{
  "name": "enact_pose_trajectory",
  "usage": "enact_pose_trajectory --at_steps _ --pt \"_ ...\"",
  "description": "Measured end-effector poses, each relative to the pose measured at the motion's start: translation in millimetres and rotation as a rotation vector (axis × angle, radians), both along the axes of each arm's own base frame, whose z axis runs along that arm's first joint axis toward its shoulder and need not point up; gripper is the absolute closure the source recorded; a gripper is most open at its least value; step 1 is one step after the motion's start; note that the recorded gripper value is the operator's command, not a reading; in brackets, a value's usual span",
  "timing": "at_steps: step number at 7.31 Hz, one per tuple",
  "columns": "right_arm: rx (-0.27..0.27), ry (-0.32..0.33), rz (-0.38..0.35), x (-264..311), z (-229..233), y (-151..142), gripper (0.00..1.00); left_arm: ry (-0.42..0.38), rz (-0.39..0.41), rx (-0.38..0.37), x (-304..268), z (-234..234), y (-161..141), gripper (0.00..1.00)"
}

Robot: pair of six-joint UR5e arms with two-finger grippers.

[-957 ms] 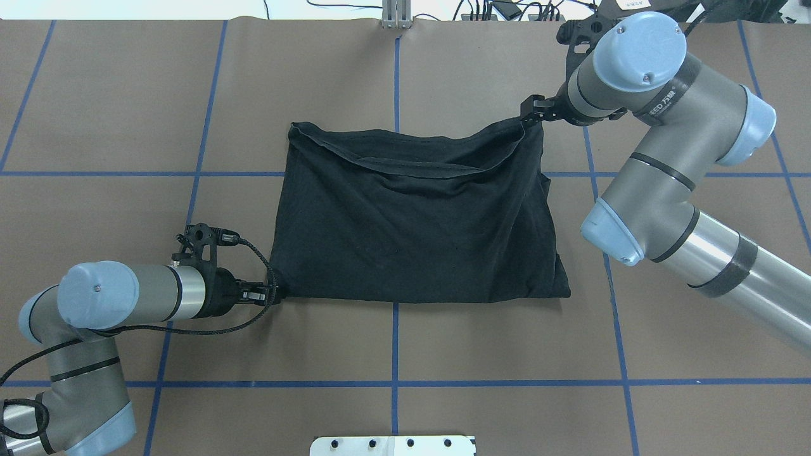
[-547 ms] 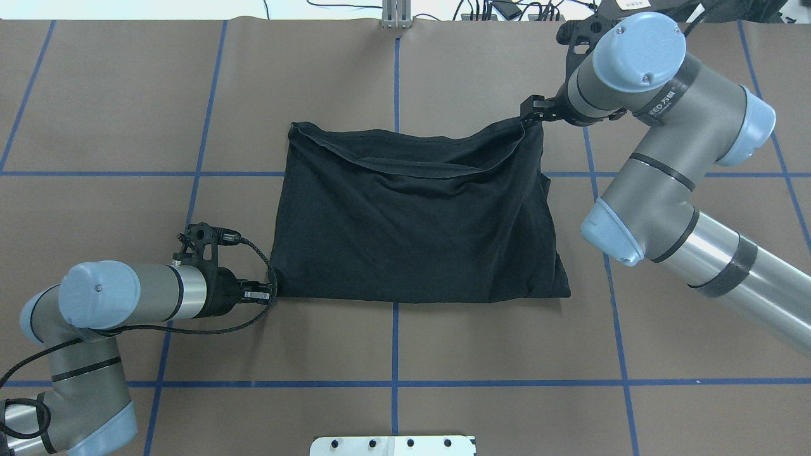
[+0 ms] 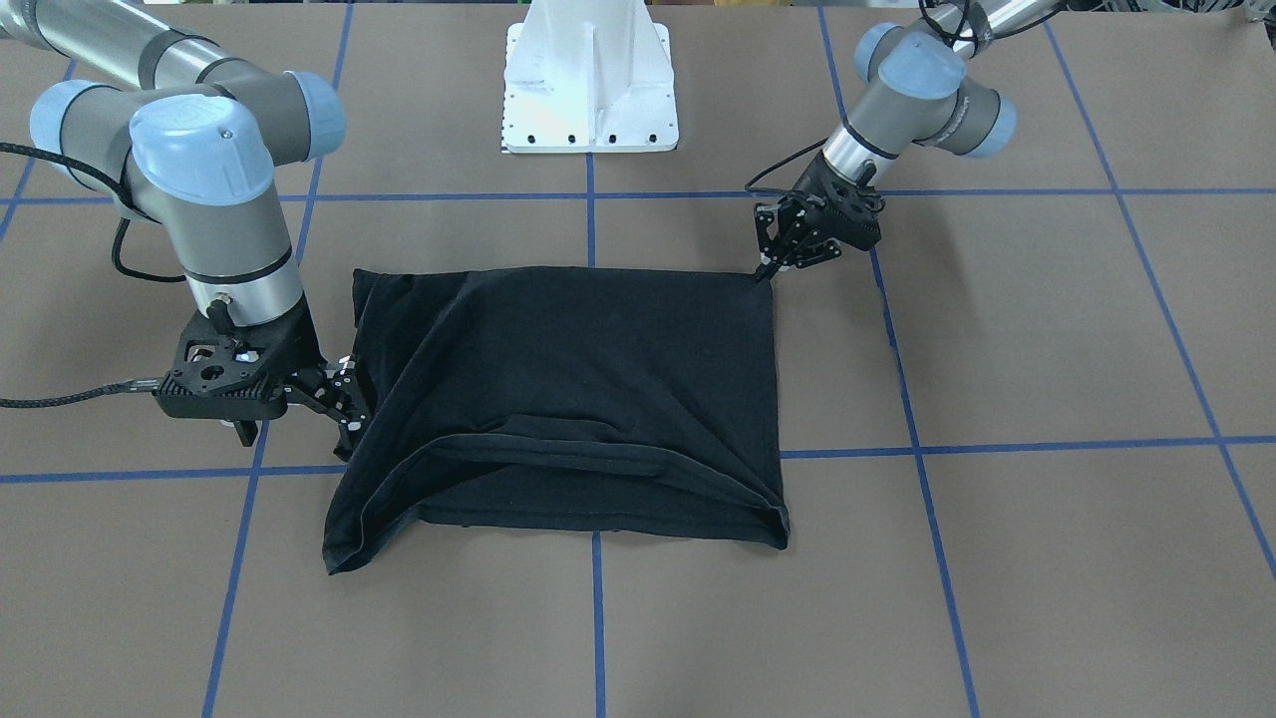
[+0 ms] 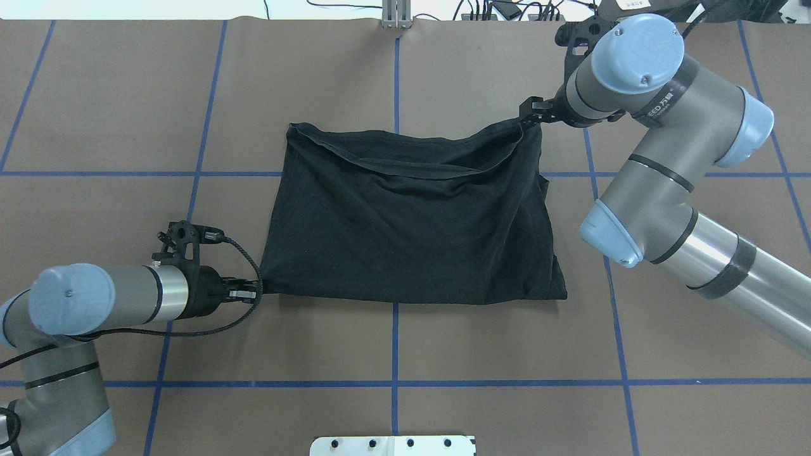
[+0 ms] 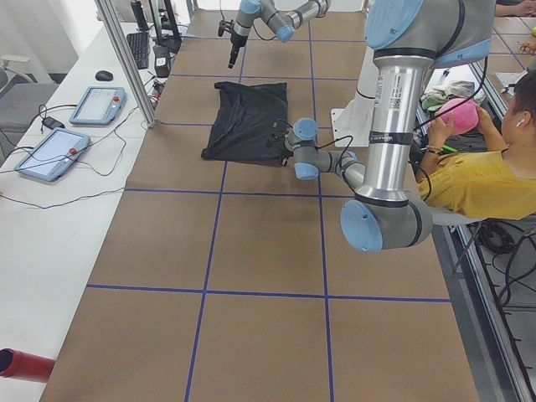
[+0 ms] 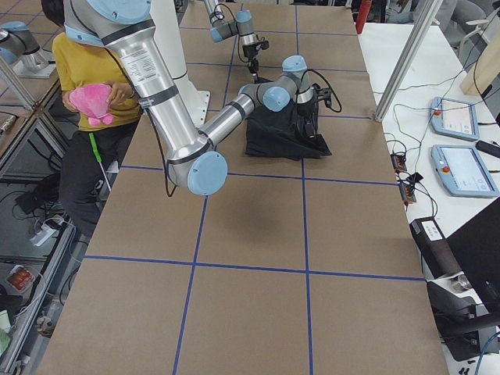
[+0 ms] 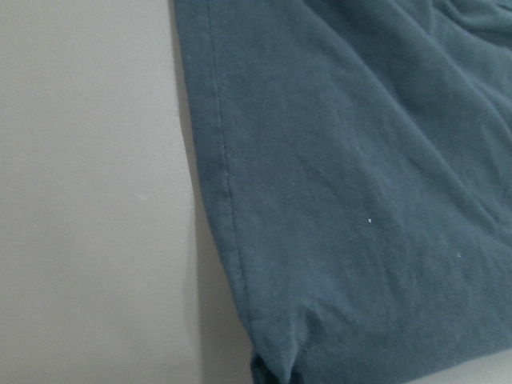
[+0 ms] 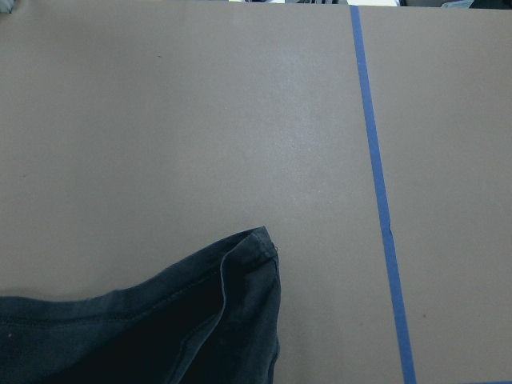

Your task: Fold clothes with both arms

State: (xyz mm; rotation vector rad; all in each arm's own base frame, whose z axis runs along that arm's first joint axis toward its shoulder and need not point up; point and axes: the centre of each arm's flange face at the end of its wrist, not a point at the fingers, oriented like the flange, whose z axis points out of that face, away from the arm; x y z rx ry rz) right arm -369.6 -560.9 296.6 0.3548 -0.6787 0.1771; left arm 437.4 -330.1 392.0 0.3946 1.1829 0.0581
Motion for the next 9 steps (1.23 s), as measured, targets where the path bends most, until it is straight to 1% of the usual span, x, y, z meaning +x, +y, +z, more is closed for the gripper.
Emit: enact_pose_trajectory --at_steps 1,2,3,4,5,6,7,8,9 --pt "0.001 -0.003 -0.008 -5.4 -2.1 3.5 0.01 -0.02 -0.001 0.039 -18.6 4.3 -5.5 1.0" --pt "0.003 -0.007 -0.016 -10.9 -4.9 7.0 0.01 -0.06 -0.011 0.11 -36.7 12.2 -22.2 1.0" --pt "0.006 -0.012 -0.023 -15.9 -8.2 10.3 0.01 -0.119 -0.039 0.181 -59.5 26.9 -51.4 1.0" --pt "0.007 -0.018 -0.028 -20.0 -11.5 13.3 0.01 -0.188 -0.062 0.234 -84.9 48.3 -85.8 1.0" --pt "0.009 -0.024 -0.034 -24.4 -15.1 17.2 0.01 -0.256 -0.075 0.277 -111.1 71.4 -128.5 1.0" --pt "0.011 -0.029 -0.039 -28.3 -17.9 20.8 0.01 -0.315 -0.086 0.312 -130.2 87.6 -180.4 1.0" --pt "0.011 -0.032 -0.044 -31.8 -19.2 24.0 0.01 -0.361 -0.097 0.33 -137.7 95.9 -236.4 1.0" --pt "0.01 -0.034 -0.048 -35.6 -20.1 27.2 0.01 -0.397 -0.111 0.333 -134.8 92.5 -296.4 1.0" --pt "0.01 -0.04 -0.051 -39.7 -21.1 30.2 0.01 -0.422 -0.125 0.326 -129.9 81.7 -347.9 1.0"
